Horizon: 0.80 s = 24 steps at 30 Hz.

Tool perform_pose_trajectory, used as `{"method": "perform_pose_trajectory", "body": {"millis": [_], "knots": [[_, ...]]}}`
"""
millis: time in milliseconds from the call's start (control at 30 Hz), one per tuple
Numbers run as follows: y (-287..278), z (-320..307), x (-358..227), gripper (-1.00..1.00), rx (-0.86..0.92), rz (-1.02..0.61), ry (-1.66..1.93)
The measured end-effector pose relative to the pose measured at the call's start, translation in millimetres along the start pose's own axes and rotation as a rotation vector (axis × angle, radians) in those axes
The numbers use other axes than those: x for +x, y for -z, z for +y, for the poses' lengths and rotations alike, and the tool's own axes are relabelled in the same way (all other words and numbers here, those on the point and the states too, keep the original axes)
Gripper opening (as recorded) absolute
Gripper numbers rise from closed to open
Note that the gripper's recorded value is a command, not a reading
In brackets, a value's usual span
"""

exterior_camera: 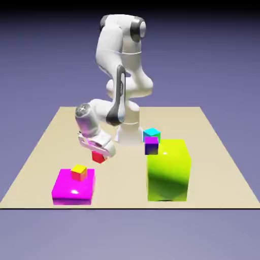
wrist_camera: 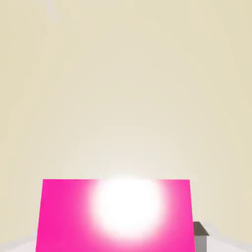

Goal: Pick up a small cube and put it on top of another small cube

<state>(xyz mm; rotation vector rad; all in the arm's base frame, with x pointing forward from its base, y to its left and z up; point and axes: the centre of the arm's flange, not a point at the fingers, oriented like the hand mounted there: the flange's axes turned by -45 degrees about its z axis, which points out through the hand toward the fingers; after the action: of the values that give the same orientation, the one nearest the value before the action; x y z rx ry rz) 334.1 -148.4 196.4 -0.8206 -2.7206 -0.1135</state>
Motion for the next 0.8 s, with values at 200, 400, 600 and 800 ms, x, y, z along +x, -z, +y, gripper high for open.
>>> {"method": "perform_pose_trajectory", "body": {"millis": [200,400,600,800], "knots": [[94.4,107.6,-4.9,-1.0,0.105,-0.062,0.113],[171.8,195.6,44.9,-1.0,0.2,-0.087,0.339],[223.5,255.2,133.6,-1.0,0.286,-0.026,0.745],[199.8,253.5,142.3,-1.0,0.272,0.007,0.856]]}}
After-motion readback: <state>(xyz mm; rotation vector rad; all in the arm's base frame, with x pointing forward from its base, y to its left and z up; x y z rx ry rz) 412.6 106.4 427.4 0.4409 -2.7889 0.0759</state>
